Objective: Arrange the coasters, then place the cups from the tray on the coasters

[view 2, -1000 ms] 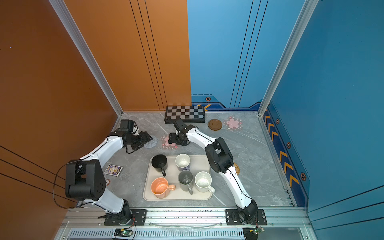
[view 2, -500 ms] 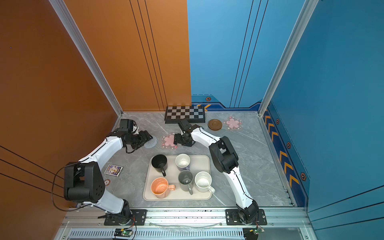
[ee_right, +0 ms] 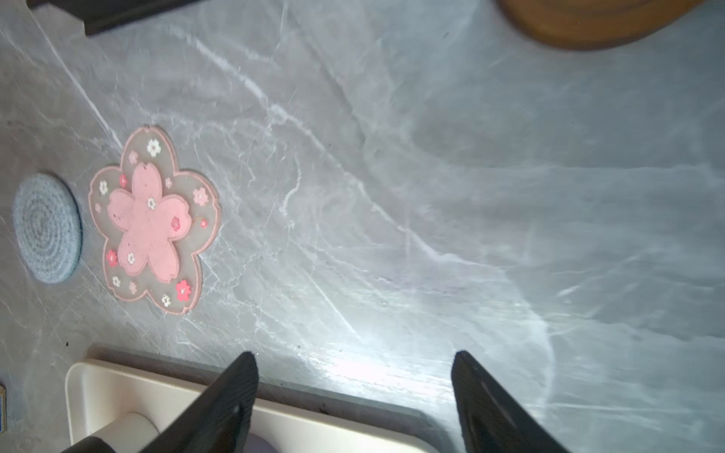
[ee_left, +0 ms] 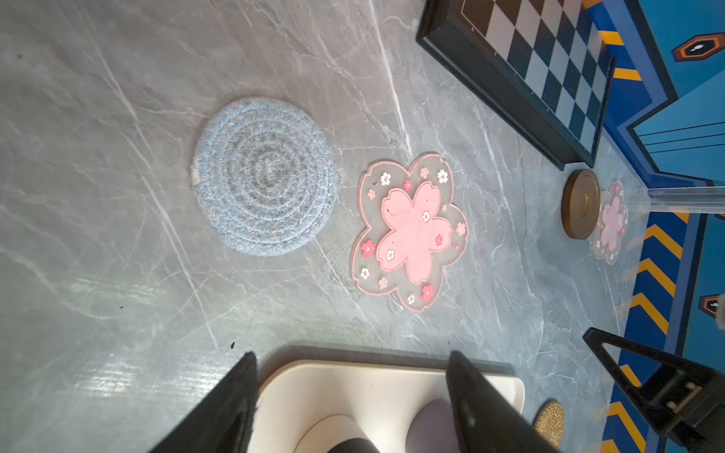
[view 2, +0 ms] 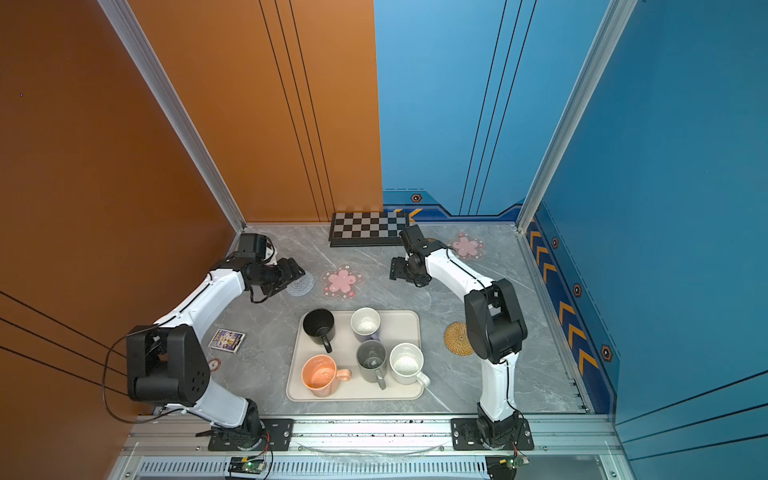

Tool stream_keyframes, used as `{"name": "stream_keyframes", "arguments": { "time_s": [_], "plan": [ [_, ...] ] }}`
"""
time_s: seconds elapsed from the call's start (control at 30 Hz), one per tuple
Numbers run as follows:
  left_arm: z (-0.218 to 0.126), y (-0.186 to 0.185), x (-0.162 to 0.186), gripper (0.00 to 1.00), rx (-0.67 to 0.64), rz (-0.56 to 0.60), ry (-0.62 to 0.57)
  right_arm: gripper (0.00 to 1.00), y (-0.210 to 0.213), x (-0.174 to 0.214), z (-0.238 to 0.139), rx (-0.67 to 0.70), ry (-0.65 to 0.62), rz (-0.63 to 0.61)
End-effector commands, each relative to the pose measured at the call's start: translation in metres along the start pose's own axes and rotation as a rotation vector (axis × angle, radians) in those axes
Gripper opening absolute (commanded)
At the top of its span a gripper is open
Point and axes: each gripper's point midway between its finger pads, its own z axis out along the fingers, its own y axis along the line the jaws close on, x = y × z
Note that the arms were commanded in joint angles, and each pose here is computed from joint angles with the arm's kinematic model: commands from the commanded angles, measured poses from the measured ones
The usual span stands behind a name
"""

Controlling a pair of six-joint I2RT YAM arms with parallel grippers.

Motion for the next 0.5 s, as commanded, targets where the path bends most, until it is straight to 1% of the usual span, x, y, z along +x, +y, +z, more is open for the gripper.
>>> {"name": "stream_keyframes", "arguments": {
  "time_s": [0.0, 0.27, 0.4, 0.47],
  "plan": [
    [-0.004, -0.010, -0.002, 0.76, -0.007, 0.061, -0.001, 0.80, -0.035, -0.005, -0.015, 0.075, -0.025, 0.005],
    [-0.004, -0.056, -0.007, 0.77, 0.050, 0.213, -0.018, 0.80, -0.072, -0.016, -0.034, 0.130, -0.072, 0.019],
    [-0.001, -0.079, -0.010, 0.77, 0.078, 0.252, -0.023, 0.80, -0.084, -0.020, -0.033, 0.142, -0.092, 0.039],
    [0.001, -0.090, -0.010, 0.77, 0.090, 0.264, -0.024, 0.80, -0.084, -0.022, -0.032, 0.126, -0.092, 0.048]
  ]
}}
